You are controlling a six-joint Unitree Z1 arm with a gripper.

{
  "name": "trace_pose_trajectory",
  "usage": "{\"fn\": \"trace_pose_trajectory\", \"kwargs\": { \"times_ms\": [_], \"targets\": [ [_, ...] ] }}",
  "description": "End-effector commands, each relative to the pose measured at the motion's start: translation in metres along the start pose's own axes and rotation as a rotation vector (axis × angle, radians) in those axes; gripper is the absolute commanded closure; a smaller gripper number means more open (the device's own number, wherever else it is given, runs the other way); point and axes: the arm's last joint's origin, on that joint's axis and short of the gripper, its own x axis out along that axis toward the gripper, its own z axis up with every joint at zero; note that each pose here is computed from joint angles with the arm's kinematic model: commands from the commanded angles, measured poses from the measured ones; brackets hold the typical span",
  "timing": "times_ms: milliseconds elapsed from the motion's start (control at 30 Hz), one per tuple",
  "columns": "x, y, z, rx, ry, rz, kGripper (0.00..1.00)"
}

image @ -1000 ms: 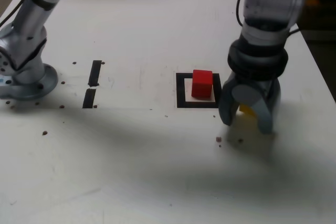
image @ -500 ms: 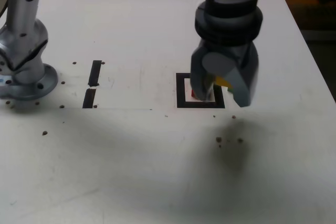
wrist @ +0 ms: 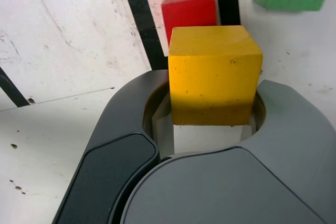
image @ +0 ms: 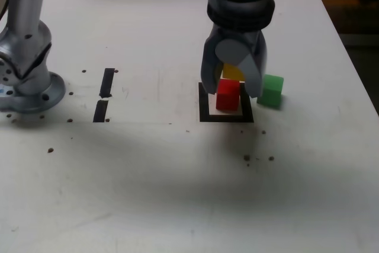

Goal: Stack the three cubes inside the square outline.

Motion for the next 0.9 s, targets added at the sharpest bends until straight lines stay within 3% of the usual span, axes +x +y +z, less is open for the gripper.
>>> {"fn": "trace_pose_trajectory", "kwargs": {
  "times_ms": [0,433,667,867],
  "targets": [
    [0.003,0.008,-0.003,-0.006,0.001,-0.010,0.92],
    [0.024,0.025,0.003,-0.002,-0.050,-0.053,0.91],
    [0.024,0.026,0.008,-0.003,-0.083,-0.045,0.91],
    [0.021,0.027,0.005,-0.004,-0.081,-0.028,0.92]
  ]
}}
